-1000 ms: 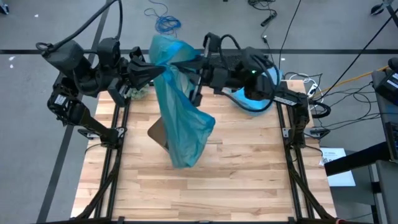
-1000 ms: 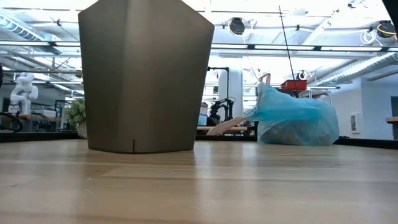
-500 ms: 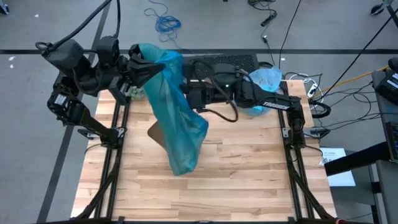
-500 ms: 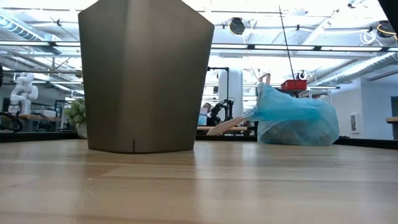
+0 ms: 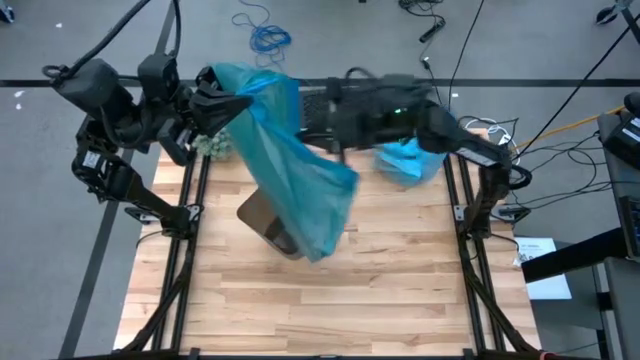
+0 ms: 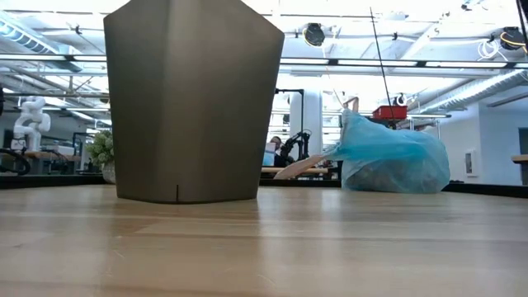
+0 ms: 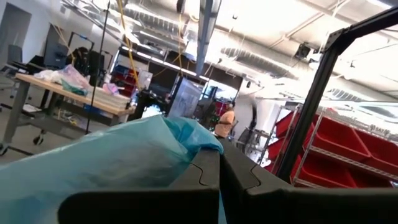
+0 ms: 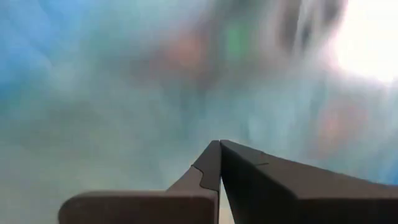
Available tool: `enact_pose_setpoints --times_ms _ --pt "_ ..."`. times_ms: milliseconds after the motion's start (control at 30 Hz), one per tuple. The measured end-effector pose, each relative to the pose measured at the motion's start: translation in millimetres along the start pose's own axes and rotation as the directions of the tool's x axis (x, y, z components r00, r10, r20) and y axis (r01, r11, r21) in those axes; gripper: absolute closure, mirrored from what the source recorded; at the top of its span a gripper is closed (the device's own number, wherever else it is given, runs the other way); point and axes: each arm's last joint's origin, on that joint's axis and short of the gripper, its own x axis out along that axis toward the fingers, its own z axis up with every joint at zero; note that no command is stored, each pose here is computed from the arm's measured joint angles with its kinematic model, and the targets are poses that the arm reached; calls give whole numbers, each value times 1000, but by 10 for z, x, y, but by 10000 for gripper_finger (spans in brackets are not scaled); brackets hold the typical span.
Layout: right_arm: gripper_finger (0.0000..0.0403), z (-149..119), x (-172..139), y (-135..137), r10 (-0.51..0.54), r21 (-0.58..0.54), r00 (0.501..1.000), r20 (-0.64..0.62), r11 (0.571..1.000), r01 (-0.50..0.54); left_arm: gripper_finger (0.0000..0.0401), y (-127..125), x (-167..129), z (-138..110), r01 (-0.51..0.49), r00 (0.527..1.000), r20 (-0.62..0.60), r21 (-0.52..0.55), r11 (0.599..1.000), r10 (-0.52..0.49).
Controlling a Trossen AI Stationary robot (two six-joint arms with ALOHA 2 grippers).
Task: Place trash/remove bag and relplace
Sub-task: Insert the bottom blue trash bag into the trash bin
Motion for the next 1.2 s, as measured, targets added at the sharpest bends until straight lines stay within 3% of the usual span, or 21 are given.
enact_pose_setpoints --times_ms 100,233,367,700,967,1200 --pt "403 158 -181 -65 130 43 979 157 990 -138 401 1 -3 -2 0 1000 -3 0 1000 0" --pt "403 83 -159 -121 253 122 945 207 952 -282 401 -1 -11 7 3 1000 1 -1 1000 -3" --pt "403 25 -43 -87 346 118 903 256 915 -385 401 -1 -9 6 3 1000 1 -2 1000 -3" --pt "403 154 -72 -99 347 2 866 359 928 -372 401 3 -7 -4 -2 1000 -9 -24 1000 2" --pt "403 221 -94 -124 342 -23 840 420 930 -367 401 23 -6 -28 -45 999 -25 -19 999 44" --pt "403 200 18 -45 415 -35 788 455 892 -450 401 68 -2 -13 -73 997 -14 -12 997 73"
